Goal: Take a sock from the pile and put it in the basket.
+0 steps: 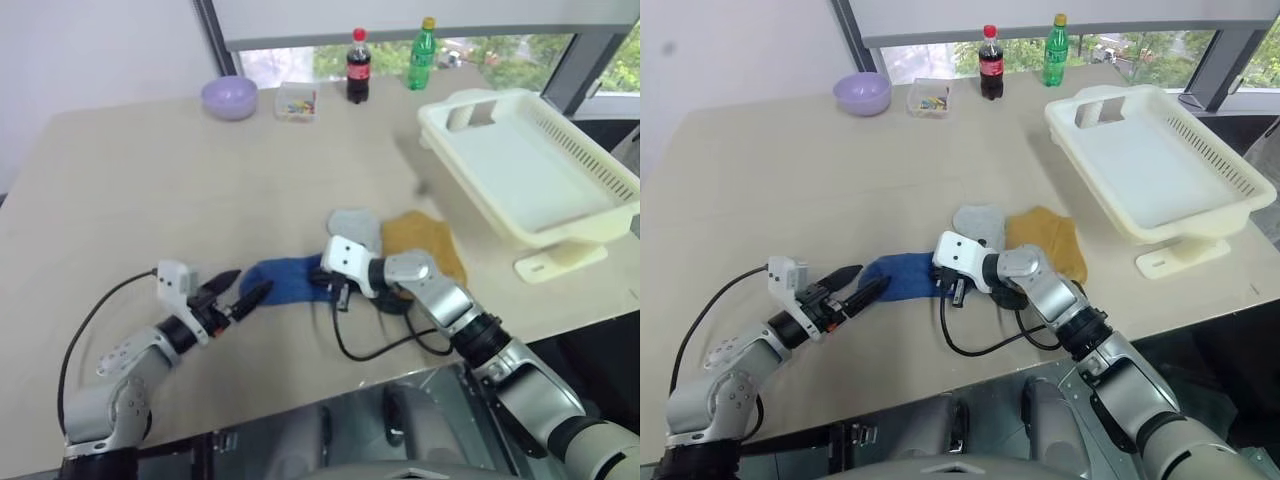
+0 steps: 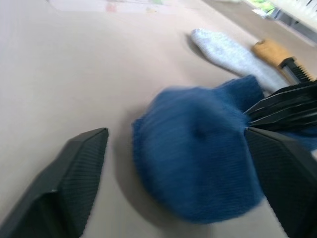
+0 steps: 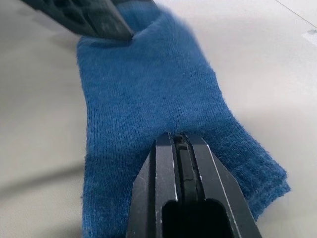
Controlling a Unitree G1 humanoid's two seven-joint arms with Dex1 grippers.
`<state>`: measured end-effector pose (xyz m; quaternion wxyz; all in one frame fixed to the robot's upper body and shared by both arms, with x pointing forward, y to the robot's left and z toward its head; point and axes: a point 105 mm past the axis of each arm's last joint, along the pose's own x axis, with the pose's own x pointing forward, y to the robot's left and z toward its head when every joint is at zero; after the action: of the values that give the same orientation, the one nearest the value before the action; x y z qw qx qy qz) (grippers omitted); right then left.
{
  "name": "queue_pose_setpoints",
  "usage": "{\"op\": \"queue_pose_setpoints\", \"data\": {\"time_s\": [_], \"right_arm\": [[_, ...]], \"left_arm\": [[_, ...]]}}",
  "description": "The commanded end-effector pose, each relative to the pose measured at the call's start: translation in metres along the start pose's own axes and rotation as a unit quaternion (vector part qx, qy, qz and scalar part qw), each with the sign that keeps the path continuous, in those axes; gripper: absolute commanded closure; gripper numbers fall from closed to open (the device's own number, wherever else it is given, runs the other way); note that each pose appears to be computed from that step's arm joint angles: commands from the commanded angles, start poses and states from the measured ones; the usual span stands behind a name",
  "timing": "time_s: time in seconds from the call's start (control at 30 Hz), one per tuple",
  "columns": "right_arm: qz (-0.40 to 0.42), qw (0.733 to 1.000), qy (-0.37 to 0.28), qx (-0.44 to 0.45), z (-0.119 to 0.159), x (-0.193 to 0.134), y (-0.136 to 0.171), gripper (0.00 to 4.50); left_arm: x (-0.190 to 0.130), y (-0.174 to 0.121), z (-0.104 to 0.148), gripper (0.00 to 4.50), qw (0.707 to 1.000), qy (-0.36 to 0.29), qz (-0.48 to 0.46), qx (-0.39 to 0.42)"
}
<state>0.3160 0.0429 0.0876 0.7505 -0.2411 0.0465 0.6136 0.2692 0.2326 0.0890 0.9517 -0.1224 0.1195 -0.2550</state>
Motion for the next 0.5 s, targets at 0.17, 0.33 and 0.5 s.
{"op": "queue_pose_setpoints", "data": {"time_s": [0.17,0.33,0.5], "right_arm": [[0.000,1.000,0.027,0.003,-0.012,0.002,0.001,4.50],[-0.002,1.000,0.025,-0.001,-0.009,0.005,0.001,4.50],[-0.007,1.000,0.027,-0.006,-0.009,0.005,-0.001,4.50]], "left_arm": [[-0.005,0.021,-0.021,0.04,0.991,0.116,0.036,-0.050],[-0.001,-0.017,-0.043,0.04,0.969,0.198,-0.080,-0.124],[0.000,-0.050,-0.039,0.04,0.937,0.207,-0.192,-0.205]]}}
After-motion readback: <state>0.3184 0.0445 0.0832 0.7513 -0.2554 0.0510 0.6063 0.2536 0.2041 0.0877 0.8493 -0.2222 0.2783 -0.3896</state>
